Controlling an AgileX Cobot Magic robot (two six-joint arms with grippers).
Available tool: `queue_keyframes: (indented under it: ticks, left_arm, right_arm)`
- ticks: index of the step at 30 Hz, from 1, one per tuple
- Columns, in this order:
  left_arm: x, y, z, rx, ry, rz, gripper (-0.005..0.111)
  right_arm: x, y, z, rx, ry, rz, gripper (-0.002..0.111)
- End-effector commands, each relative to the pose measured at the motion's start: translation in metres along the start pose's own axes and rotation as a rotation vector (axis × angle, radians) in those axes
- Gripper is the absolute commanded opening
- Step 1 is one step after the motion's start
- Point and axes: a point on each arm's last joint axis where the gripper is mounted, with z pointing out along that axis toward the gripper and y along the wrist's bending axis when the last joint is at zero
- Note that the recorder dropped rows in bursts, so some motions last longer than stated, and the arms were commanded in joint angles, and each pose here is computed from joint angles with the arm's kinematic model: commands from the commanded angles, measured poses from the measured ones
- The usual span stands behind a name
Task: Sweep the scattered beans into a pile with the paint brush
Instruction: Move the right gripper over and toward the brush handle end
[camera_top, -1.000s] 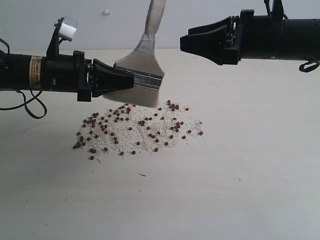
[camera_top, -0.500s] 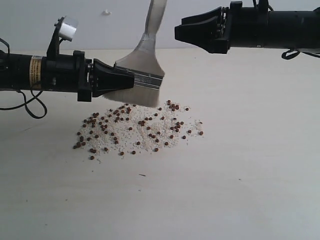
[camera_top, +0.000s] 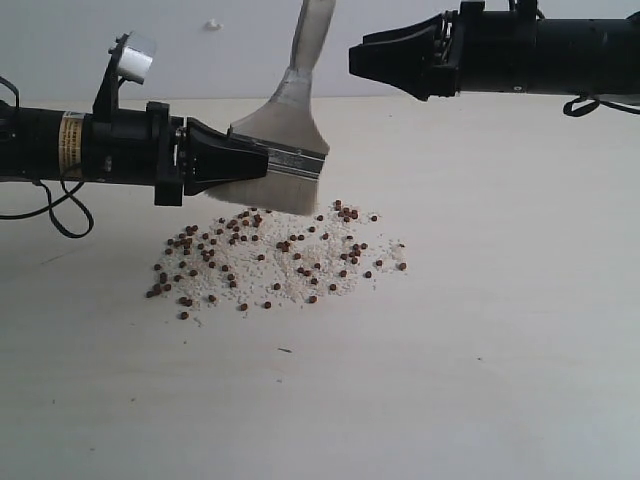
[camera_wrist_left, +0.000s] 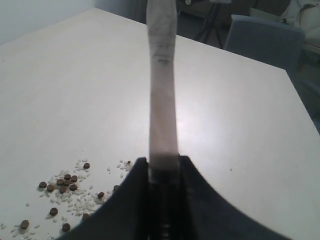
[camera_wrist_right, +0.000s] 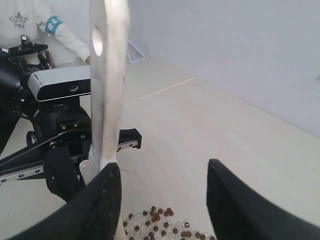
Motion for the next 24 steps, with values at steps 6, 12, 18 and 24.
queue_keyframes:
  ticks: [6, 12, 18, 24]
  left_arm:
    - [-0.003, 0.0, 0.0, 0.011, -0.015, -0.001, 0.0]
    - [-0.001, -0.001, 0.0, 0.019, -0.002, -0.011, 0.0]
    - [-0.002, -0.001, 0.0, 0.018, -0.004, -0.006, 0.0]
    - [-0.002, 0.0, 0.0, 0.014, -0.011, 0.004, 0.0]
  right_arm:
    - [-0.003, -0.002, -0.002, -0.004, -0.018, 0.229, 0.047]
    - [-0.004, -0.016, -0.024, 0.056, -0.046, 0.357, 0.04]
    - [-0.004, -0.011, -0.023, 0.044, -0.009, 0.141, 0.045]
    - [-0.005, -0.005, -0.011, 0.019, -0.022, 0.059, 0.047]
